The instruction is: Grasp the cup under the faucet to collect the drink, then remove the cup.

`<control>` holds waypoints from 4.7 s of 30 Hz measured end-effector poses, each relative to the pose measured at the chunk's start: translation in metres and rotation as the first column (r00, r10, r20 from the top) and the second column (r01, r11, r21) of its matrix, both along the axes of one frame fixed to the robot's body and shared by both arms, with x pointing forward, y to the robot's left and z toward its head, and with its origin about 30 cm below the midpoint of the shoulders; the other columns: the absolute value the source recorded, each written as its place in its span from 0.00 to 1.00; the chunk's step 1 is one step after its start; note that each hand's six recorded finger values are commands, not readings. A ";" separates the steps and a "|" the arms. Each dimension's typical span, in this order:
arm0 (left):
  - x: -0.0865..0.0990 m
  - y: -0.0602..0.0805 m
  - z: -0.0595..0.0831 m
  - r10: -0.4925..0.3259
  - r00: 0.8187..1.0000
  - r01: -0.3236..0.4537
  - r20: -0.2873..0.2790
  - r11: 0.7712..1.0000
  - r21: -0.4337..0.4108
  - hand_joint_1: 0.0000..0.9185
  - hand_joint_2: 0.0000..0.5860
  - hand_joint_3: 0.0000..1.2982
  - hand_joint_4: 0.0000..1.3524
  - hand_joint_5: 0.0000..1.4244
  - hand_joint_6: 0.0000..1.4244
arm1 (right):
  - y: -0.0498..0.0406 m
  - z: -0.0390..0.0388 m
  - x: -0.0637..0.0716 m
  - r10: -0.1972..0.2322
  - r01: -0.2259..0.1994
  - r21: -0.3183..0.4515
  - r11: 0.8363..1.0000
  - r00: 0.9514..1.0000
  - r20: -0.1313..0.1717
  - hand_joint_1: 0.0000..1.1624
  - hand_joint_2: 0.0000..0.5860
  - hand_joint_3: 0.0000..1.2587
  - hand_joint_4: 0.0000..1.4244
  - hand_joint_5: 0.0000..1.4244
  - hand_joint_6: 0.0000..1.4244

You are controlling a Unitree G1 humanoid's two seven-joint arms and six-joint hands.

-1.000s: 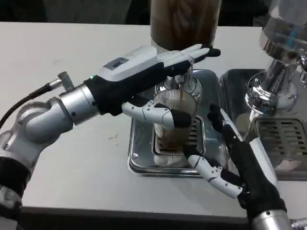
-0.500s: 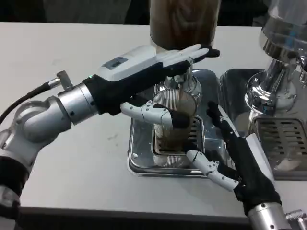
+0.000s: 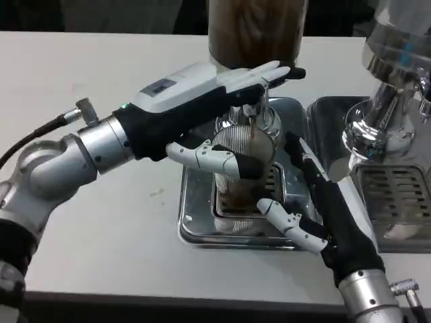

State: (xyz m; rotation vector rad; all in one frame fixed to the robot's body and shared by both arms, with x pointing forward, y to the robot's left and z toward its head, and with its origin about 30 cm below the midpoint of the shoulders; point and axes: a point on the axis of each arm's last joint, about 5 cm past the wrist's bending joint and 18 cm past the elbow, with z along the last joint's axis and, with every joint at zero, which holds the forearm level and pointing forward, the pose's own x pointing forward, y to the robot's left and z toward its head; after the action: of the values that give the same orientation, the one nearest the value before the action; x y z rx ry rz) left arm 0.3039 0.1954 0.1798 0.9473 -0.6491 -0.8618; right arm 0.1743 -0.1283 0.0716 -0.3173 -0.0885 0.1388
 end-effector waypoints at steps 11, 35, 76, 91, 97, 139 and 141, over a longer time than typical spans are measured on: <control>-0.002 0.006 0.000 0.021 1.000 -0.021 0.009 1.000 -0.006 0.00 0.10 0.06 0.00 0.05 0.04 | 0.0026 -0.0024 0.012 0.008 -0.008 0.016 1.000 1.000 0.005 0.43 0.45 0.05 0.05 0.04 0.05; -0.004 0.020 0.002 0.053 0.998 -0.055 -0.022 0.993 -0.108 0.00 0.11 0.06 0.00 0.05 0.05 | 0.0083 -0.0010 0.018 0.006 -0.007 0.039 0.999 0.999 0.046 0.44 0.46 0.07 0.06 0.04 0.05; -0.040 0.046 0.034 -0.001 0.995 0.048 0.104 0.892 -0.450 0.01 0.10 0.10 0.04 0.09 0.09 | 0.0051 -0.0051 0.012 -0.011 0.009 0.041 0.999 0.999 0.044 0.45 0.45 0.03 0.04 0.05 0.06; -0.068 0.093 -0.006 0.281 0.959 -0.273 -0.046 0.860 -0.432 0.02 0.11 0.09 0.03 0.09 0.09 | 0.0014 -0.0043 0.015 -0.015 0.012 0.046 0.999 0.998 0.064 0.46 0.42 0.00 0.01 0.03 0.05; -0.074 0.099 -0.022 0.343 0.933 -0.357 -0.113 0.827 -0.434 0.03 0.13 0.09 0.04 0.10 0.09 | 0.0005 -0.0047 0.016 -0.008 0.005 0.048 0.999 0.998 0.059 0.47 0.40 0.00 0.01 0.04 0.06; -0.093 0.108 -0.072 0.458 0.820 -0.561 -0.344 0.763 -0.322 0.08 0.17 0.14 0.08 0.13 0.10 | -0.0007 -0.0165 0.052 0.101 -0.102 -0.029 0.994 0.994 -0.030 0.48 0.36 0.00 0.00 0.00 0.00; -0.093 0.108 -0.073 0.459 0.816 -0.565 -0.350 0.761 -0.319 0.08 0.17 0.14 0.08 0.13 0.10 | -0.0001 -0.0161 0.053 0.108 -0.109 -0.031 0.994 0.994 -0.031 0.49 0.36 0.00 0.00 0.00 0.00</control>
State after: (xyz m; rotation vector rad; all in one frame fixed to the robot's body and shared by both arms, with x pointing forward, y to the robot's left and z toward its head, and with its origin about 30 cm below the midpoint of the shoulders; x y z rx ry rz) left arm 0.2104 0.3033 0.1072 0.5686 -0.2947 -0.3117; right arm 0.2275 -0.1284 0.0555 -0.3431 -0.0747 0.2527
